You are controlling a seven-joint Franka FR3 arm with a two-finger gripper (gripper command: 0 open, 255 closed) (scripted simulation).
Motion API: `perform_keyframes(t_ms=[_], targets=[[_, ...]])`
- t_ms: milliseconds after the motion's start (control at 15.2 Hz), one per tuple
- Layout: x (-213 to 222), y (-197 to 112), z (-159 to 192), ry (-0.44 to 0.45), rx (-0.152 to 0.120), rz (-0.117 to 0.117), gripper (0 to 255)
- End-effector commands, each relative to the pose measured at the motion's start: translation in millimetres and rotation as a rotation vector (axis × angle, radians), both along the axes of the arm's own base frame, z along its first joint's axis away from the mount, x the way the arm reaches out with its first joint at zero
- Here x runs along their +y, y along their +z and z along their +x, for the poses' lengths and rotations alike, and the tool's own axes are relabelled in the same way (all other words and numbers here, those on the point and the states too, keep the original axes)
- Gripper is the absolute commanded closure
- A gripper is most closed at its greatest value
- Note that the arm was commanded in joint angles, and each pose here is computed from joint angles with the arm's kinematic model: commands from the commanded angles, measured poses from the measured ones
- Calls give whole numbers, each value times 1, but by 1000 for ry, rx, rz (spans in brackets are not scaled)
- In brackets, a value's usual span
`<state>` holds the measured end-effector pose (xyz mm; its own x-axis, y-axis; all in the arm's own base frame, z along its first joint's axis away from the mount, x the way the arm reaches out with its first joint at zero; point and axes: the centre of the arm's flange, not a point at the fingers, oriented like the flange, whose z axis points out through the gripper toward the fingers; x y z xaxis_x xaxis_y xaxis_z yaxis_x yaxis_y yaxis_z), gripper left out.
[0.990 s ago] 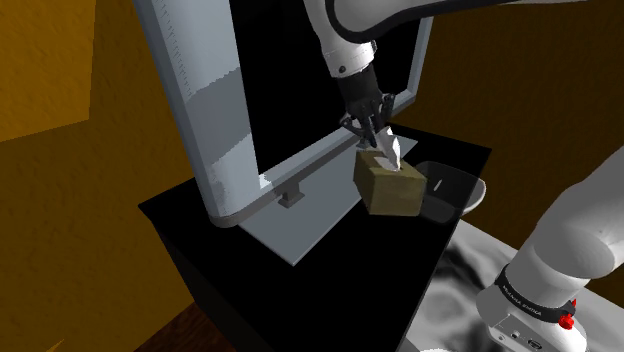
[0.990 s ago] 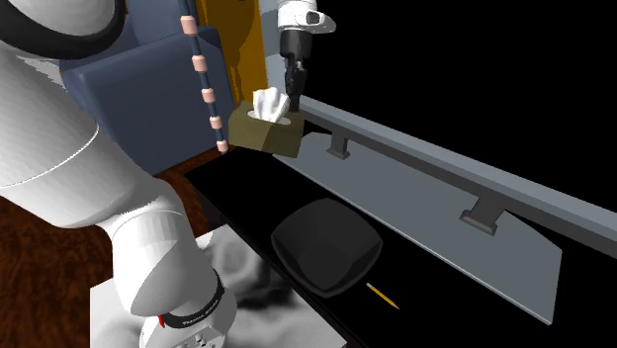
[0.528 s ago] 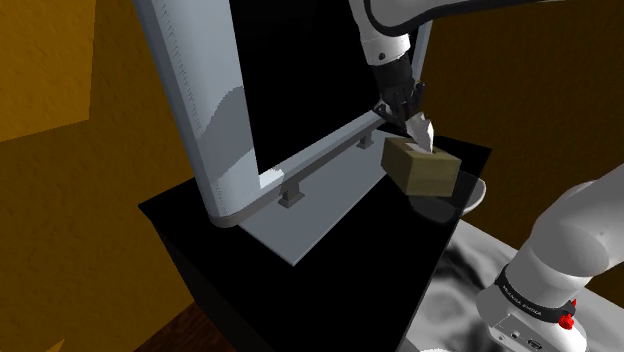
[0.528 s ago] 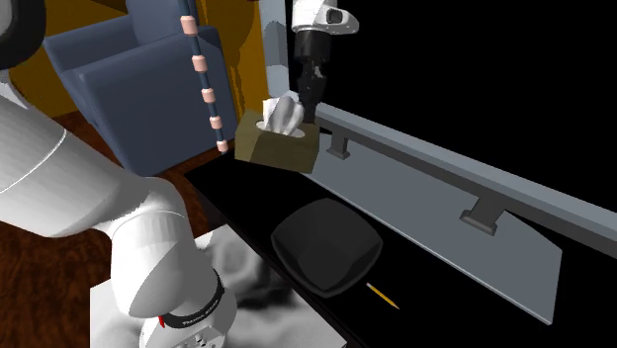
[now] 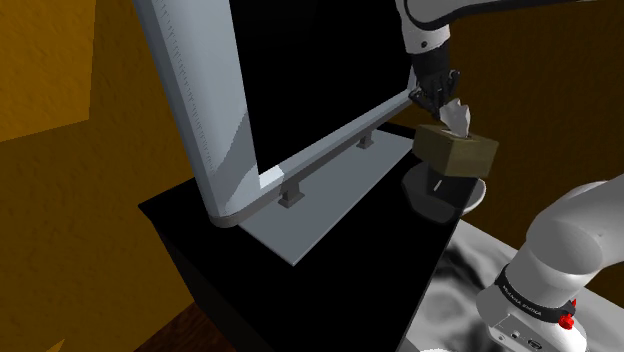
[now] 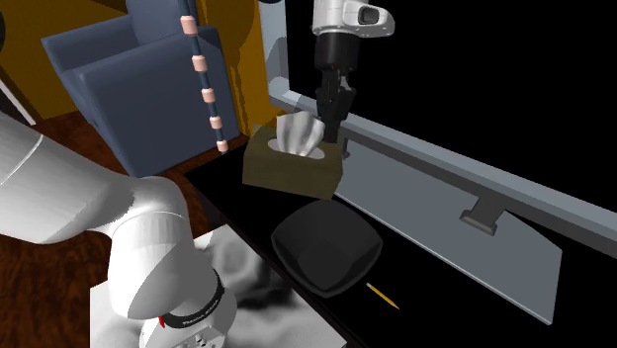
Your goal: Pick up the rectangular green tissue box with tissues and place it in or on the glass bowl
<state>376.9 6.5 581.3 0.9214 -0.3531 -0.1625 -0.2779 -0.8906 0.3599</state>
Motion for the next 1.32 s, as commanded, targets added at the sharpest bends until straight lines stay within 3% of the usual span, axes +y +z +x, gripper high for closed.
perform_keyframes(t_ms=[0,330,1254], targets=[[-26,4,-6,2,1,0,255],[-93,13,-20,2,1,0,255],[-93,-60,-20,2,1,0,255]])
